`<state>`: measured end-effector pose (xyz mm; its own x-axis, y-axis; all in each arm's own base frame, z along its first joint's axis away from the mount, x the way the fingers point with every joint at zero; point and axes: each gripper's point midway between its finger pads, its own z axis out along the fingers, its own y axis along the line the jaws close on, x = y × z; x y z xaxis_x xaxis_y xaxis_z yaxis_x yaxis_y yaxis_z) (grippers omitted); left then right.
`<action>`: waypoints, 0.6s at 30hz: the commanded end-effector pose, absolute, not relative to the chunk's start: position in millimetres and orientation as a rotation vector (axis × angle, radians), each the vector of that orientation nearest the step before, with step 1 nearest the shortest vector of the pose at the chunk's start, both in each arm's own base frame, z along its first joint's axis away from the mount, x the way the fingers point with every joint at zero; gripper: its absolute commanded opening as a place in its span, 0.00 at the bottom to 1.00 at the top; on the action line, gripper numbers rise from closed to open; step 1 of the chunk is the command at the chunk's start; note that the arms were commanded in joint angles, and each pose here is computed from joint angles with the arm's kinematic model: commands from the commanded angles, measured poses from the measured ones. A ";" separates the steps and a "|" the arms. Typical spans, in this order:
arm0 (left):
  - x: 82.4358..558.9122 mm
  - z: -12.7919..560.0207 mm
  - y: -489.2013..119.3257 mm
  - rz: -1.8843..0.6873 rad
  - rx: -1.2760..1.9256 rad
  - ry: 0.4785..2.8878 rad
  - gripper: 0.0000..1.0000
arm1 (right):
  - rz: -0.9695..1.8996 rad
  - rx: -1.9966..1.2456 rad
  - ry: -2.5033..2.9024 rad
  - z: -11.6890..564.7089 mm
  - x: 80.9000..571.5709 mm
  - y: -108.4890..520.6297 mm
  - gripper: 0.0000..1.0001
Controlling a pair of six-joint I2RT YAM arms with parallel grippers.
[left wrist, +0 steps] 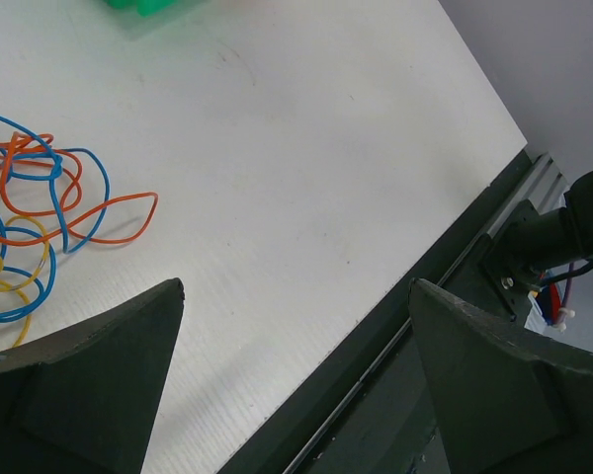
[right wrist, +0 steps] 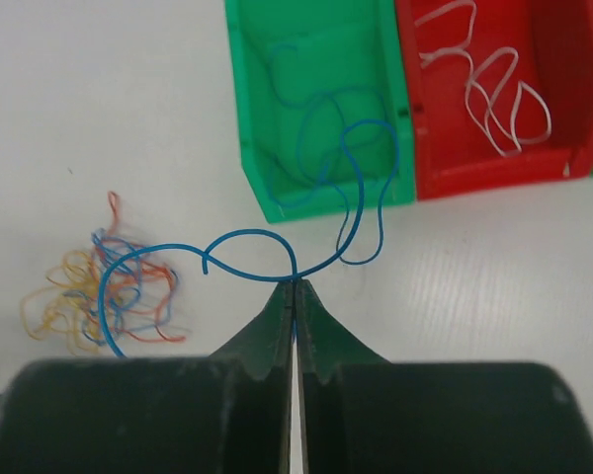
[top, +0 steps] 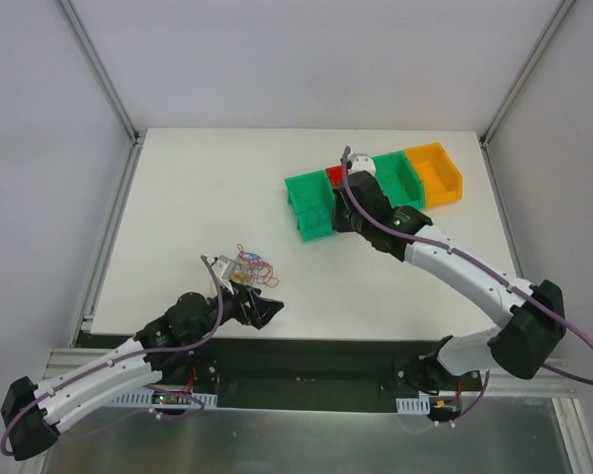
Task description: Untangle the cables
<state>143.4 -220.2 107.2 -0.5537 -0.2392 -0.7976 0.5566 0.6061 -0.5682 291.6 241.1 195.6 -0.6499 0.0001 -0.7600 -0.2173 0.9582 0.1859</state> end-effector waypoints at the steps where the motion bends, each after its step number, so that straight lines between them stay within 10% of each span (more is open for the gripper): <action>1: 150.8 106.1 -214.3 -1.038 0.187 1.885 0.95 | 0.451 -0.095 2.103 246.0 336.8 276.9 0.00; 18: 159.7 102.9 -214.2 -0.975 0.154 1.940 0.95 | 0.554 0.051 2.003 250.8 402.7 313.3 0.00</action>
<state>148.5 -213.3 81.3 -0.5931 -0.2035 -0.7790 0.4876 0.6792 -0.5486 400.0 310.3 255.8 -0.5023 0.2131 -0.8380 -0.1927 0.9172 0.3487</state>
